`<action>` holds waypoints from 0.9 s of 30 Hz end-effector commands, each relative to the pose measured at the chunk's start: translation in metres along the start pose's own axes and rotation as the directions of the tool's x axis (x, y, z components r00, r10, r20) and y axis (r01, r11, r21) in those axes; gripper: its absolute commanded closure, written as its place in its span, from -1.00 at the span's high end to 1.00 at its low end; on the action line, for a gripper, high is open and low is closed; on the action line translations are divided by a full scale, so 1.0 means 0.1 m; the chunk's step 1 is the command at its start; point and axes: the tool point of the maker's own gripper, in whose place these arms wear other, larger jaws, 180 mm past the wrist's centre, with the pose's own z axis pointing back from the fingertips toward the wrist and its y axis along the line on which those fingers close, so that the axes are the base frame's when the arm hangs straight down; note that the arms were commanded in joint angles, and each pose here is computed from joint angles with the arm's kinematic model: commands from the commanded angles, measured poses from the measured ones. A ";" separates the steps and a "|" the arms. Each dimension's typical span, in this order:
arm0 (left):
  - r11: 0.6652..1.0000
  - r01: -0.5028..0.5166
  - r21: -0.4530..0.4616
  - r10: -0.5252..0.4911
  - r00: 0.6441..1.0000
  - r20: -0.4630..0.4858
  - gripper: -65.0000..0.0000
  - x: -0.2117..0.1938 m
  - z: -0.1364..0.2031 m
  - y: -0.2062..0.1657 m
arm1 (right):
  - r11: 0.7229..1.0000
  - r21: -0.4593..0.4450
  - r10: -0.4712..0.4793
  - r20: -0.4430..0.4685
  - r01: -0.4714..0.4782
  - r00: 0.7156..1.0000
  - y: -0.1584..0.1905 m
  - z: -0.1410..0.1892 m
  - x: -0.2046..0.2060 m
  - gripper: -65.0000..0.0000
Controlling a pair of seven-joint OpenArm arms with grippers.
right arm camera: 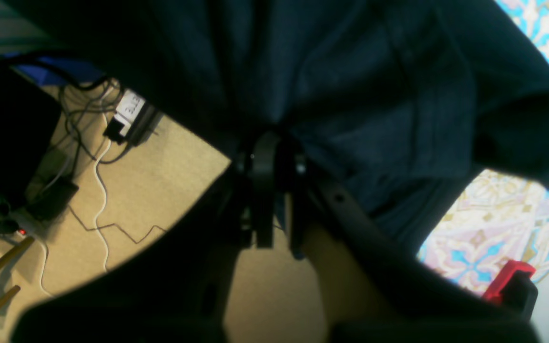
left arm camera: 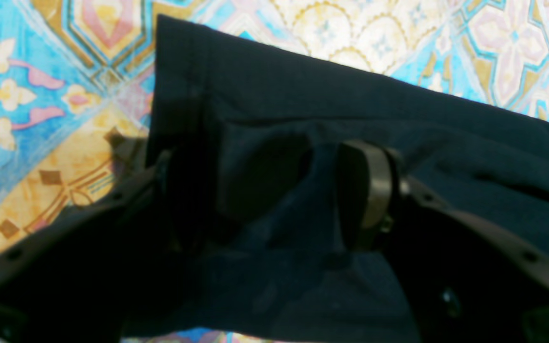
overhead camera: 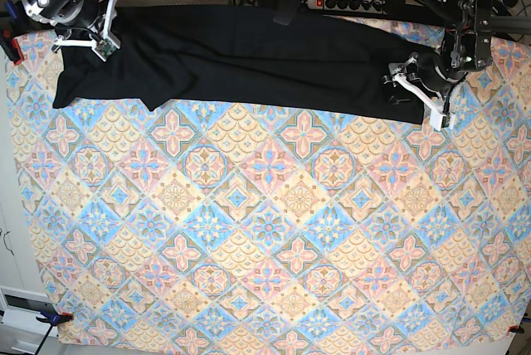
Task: Fold the T-shirt properly
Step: 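Regrasp the strip end with the right gripper and tuck it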
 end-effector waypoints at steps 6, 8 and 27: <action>1.000 0.017 0.001 -0.017 0.999 0.051 0.30 0.21 0.03 0.01 | 0.999 -0.037 0.013 -0.008 -0.013 1.000 -0.15 0.04 0.03 -0.53; 1.000 0.019 0.000 -0.019 0.998 0.054 0.31 0.22 0.04 0.01 | 0.997 -0.074 0.011 0.008 -0.011 1.000 -0.29 0.05 0.13 -0.31; 0.995 -0.097 0.020 0.096 0.992 0.078 0.31 0.49 0.34 0.42 | 0.958 -0.227 -0.109 0.285 0.177 0.952 -0.85 0.18 0.83 -0.19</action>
